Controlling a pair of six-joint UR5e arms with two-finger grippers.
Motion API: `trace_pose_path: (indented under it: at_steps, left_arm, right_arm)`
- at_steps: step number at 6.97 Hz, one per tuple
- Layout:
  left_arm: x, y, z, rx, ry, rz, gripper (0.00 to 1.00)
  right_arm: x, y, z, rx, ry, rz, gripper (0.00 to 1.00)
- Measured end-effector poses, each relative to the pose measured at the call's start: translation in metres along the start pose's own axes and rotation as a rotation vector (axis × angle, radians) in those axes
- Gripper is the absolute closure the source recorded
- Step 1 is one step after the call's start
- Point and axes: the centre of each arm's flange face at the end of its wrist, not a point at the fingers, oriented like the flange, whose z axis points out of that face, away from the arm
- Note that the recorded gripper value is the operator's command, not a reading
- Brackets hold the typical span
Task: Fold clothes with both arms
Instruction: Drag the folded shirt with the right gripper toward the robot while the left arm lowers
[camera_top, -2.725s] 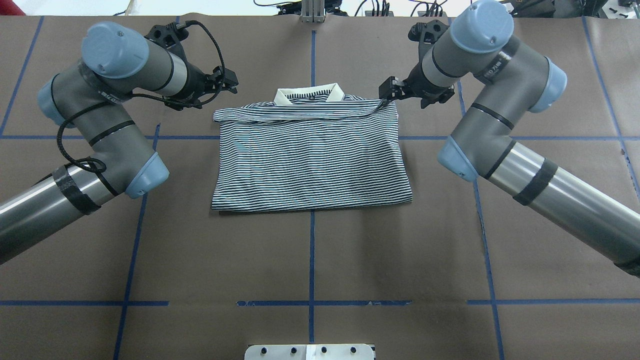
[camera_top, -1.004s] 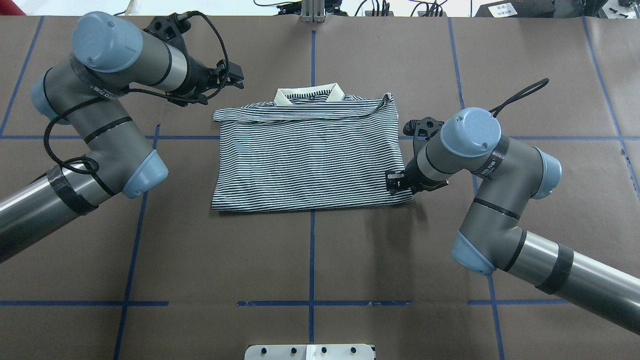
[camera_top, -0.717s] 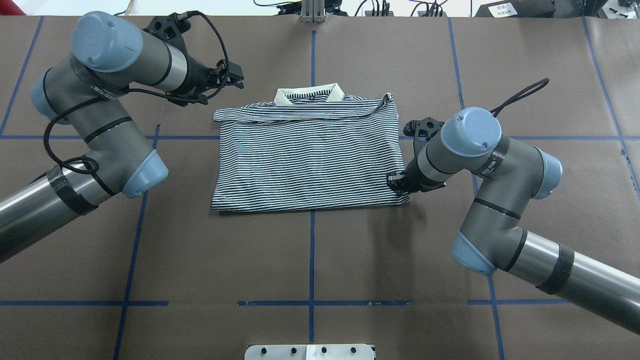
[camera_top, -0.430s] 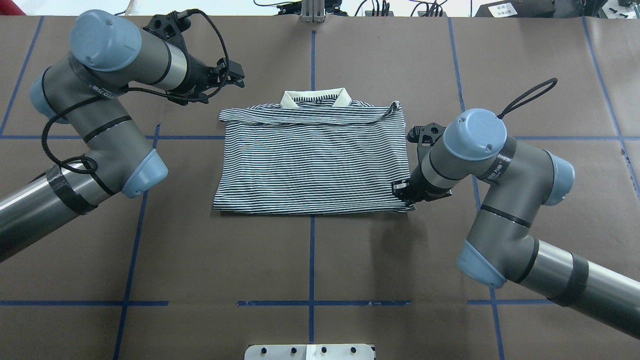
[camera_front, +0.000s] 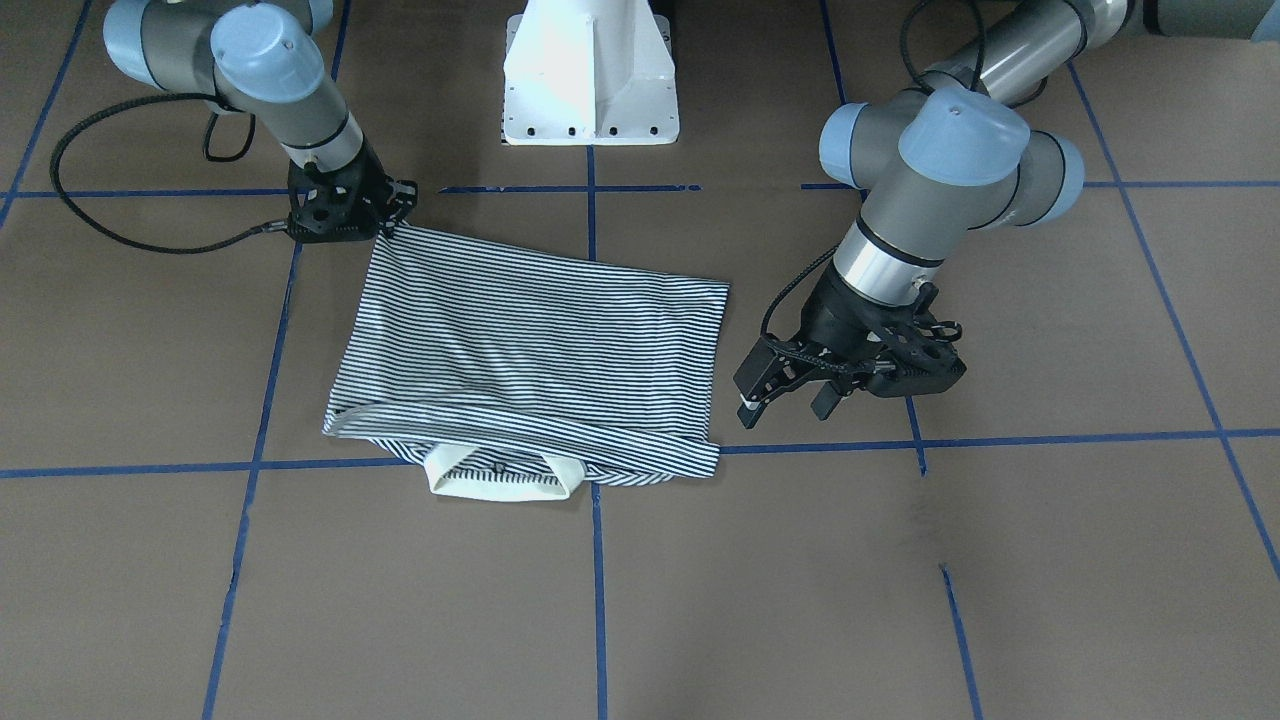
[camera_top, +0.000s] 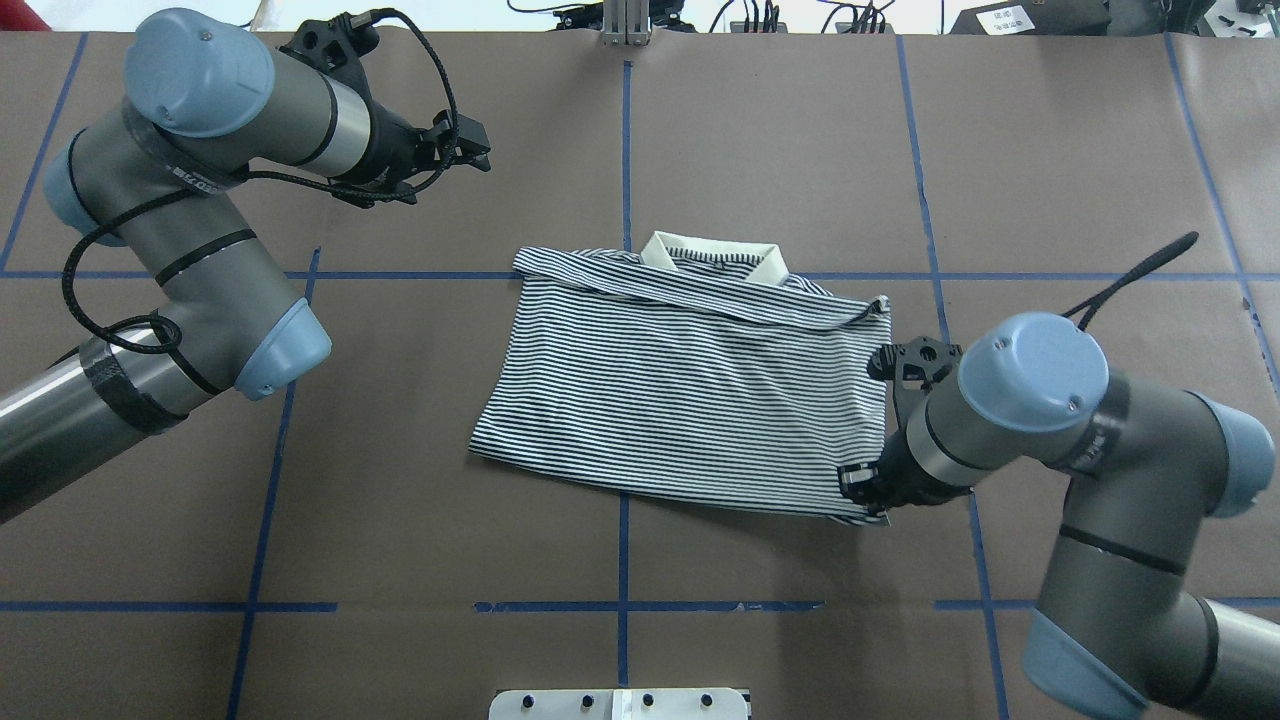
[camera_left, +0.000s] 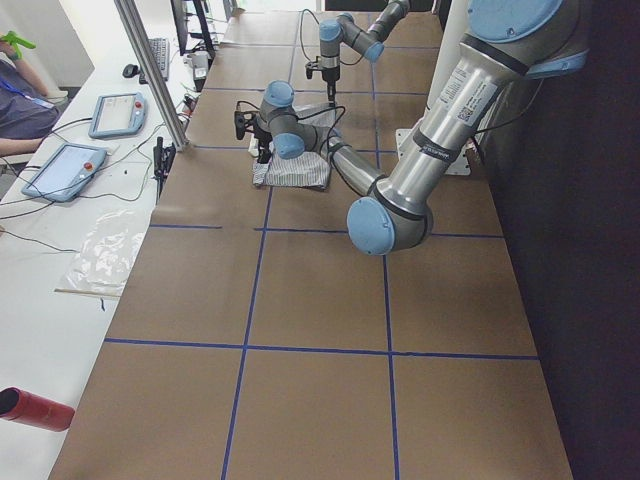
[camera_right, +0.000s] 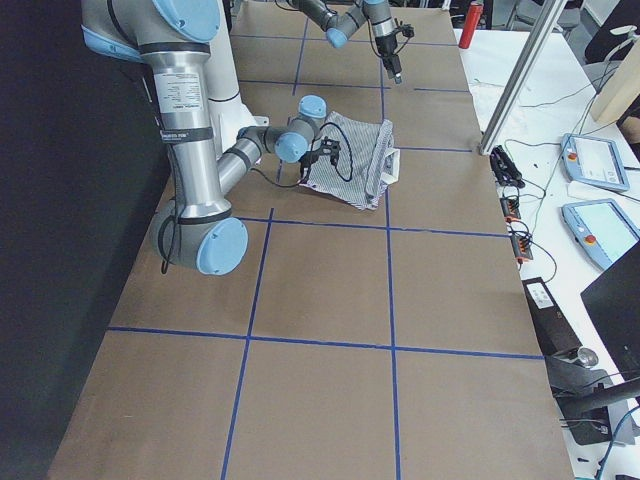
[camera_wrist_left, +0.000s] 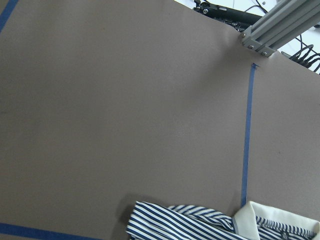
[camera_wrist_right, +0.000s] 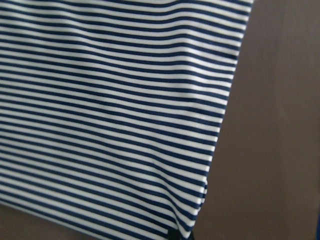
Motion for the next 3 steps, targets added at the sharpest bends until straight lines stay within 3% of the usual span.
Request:
trace_pose_path:
  at_steps: [1,2,3]
  left_arm:
    - [0.005,0.003,-0.009,0.000,-0.001,0.000,0.00]
    - [0.009,0.005,-0.017,0.000,-0.001,0.000,0.00]
    - [0.012,0.008,-0.022,-0.002,0.000,0.000,0.00]
  right_arm:
    - [0.002,0.040,0.002,-0.042,0.005,0.018,0.90]
    - [0.003,0.070,0.005,-0.076,0.013,0.025,0.01]
    - [0.003,0.087,0.007,-0.094,0.018,0.024,0.00]
